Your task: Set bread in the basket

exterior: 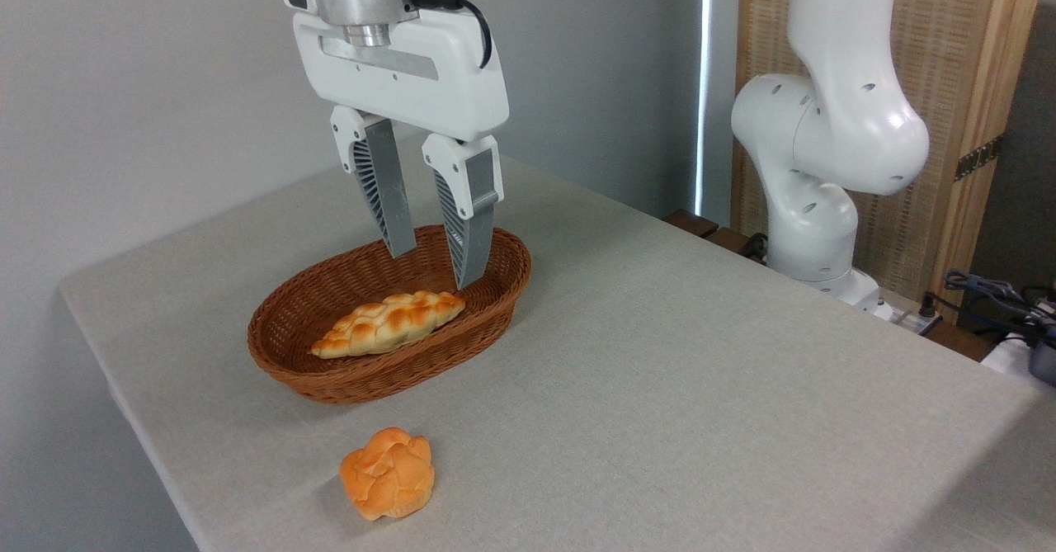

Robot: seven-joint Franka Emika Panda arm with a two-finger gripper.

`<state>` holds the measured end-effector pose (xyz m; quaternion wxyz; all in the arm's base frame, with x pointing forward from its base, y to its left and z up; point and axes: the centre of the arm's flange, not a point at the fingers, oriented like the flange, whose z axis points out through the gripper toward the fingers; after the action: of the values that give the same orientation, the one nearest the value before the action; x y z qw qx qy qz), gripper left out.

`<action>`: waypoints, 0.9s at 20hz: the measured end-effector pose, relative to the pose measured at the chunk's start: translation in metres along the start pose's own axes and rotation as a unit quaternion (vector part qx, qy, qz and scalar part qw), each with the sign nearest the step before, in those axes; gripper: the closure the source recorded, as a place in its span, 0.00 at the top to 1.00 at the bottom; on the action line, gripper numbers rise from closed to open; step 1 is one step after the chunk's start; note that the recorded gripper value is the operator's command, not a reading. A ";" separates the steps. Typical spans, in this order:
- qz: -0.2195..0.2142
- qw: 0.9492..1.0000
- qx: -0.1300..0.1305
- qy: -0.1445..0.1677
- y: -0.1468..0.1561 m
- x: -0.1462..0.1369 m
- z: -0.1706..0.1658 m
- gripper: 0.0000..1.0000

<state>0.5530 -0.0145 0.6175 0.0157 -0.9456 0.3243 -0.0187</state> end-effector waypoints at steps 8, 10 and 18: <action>-0.004 1.000 -0.017 0.002 0.004 0.008 0.010 1.00; -0.005 1.000 -0.017 0.002 0.004 0.009 0.010 1.00; -0.006 1.000 -0.022 0.006 0.005 0.009 0.009 1.00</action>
<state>0.5576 -0.0238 0.6082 -0.0076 -0.9476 0.3190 -0.0170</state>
